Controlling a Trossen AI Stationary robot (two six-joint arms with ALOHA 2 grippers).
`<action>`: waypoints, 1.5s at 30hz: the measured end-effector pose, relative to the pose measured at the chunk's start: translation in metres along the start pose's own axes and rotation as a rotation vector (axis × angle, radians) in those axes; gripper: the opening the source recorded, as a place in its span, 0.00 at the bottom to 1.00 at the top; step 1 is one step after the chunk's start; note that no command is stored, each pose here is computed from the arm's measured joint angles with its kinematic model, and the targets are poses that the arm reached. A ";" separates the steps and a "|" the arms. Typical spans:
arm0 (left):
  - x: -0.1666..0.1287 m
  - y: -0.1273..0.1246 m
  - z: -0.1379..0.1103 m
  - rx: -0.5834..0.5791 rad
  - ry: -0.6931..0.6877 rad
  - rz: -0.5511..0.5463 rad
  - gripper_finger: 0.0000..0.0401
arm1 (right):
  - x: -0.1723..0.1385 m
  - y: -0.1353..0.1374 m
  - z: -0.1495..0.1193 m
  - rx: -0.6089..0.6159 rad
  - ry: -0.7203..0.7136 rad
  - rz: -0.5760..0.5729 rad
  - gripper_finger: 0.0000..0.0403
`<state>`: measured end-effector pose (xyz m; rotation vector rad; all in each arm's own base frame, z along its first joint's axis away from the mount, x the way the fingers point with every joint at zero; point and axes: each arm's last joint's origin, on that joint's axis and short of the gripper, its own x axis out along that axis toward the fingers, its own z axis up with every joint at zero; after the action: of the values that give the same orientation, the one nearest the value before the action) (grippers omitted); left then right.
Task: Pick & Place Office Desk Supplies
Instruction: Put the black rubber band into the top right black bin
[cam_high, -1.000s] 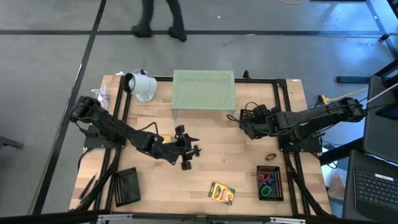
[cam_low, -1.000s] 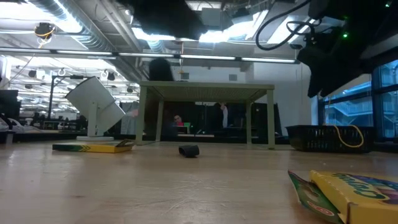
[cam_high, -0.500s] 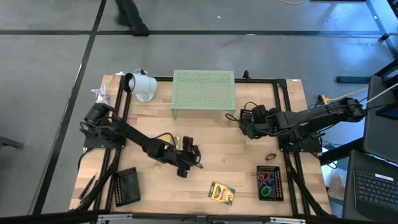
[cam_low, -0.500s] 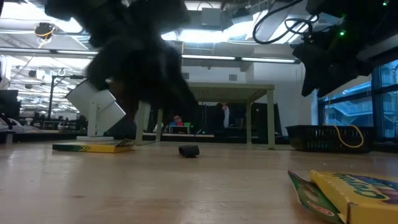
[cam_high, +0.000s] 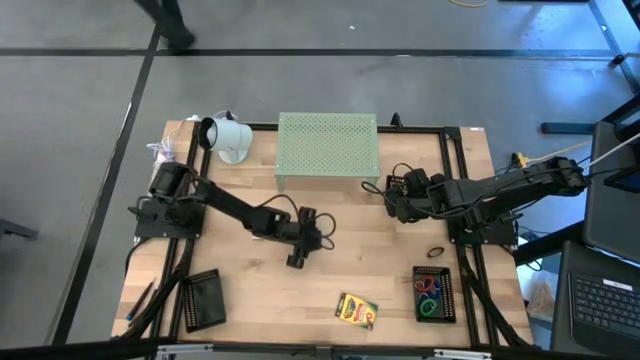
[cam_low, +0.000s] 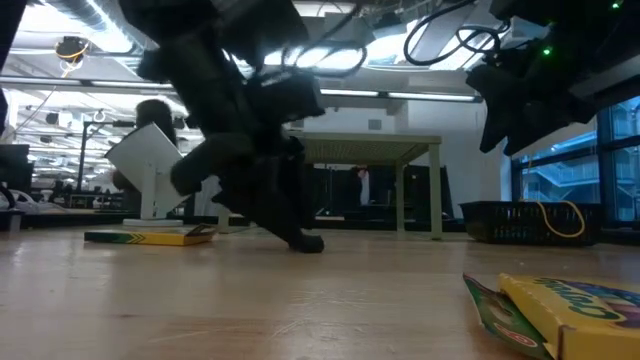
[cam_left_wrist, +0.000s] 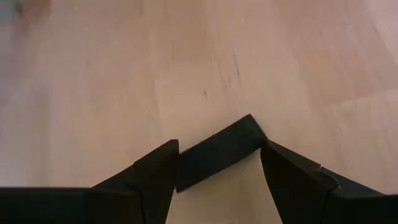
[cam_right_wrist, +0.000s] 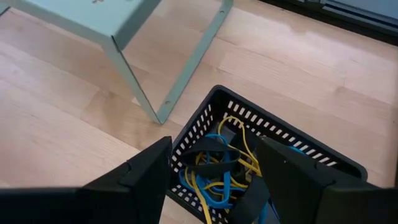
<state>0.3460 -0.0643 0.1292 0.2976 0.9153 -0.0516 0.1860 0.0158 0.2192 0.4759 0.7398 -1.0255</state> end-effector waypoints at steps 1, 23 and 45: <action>0.002 0.003 -0.002 -0.013 0.008 -0.021 0.56 | 0.000 0.000 0.000 0.000 0.000 0.000 0.58; 0.008 0.019 -0.006 -0.247 0.023 -0.106 0.07 | 0.000 0.000 0.000 -0.001 0.000 0.000 0.58; -0.067 0.023 0.057 -0.210 -0.548 -0.166 0.01 | 0.000 0.004 0.002 0.030 -0.021 0.032 0.58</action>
<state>0.3535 -0.0631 0.2201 0.0046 0.3937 -0.1795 0.1901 0.0164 0.2205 0.5007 0.6964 -1.0119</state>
